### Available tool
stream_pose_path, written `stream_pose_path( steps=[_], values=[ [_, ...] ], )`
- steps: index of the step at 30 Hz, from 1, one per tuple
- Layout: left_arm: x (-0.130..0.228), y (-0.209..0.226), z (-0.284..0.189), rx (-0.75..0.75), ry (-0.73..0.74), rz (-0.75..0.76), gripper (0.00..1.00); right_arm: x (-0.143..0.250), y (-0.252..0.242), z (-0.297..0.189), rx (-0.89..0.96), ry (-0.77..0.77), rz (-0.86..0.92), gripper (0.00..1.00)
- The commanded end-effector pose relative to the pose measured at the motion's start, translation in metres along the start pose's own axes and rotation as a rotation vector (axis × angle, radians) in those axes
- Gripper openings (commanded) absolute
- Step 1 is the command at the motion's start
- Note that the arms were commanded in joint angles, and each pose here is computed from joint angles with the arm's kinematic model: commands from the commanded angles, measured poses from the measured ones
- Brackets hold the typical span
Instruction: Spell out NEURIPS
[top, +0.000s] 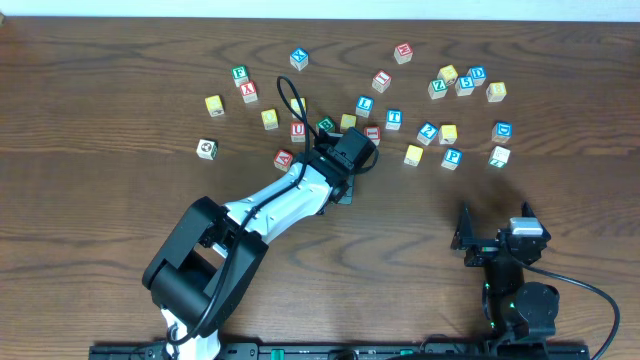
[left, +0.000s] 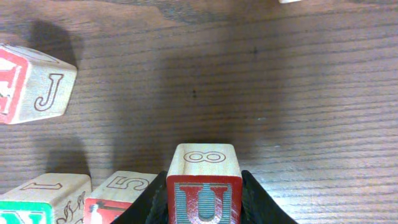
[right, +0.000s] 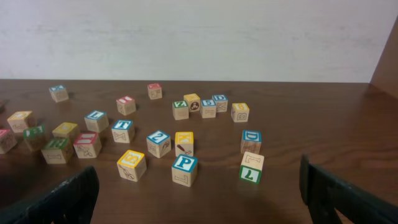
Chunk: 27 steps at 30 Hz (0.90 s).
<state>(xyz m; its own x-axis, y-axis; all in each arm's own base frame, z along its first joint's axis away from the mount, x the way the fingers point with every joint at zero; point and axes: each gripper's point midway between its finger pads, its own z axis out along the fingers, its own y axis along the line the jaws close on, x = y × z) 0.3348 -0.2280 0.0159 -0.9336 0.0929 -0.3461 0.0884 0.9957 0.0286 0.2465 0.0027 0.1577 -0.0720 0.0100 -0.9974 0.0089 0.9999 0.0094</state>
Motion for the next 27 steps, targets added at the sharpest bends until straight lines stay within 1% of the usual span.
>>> stream_pose_path(
  steps=[1, 27],
  values=[
    [0.015, 0.016, 0.011, -0.064, 0.039, -0.004, 0.07, 0.001, -0.001, 0.000, 0.005, 0.002, -0.008, 0.99],
    [0.033, 0.020, 0.010, -0.077, 0.112, -0.031, 0.07, 0.001, -0.001, 0.000, 0.005, 0.002, -0.008, 0.99]
  ],
)
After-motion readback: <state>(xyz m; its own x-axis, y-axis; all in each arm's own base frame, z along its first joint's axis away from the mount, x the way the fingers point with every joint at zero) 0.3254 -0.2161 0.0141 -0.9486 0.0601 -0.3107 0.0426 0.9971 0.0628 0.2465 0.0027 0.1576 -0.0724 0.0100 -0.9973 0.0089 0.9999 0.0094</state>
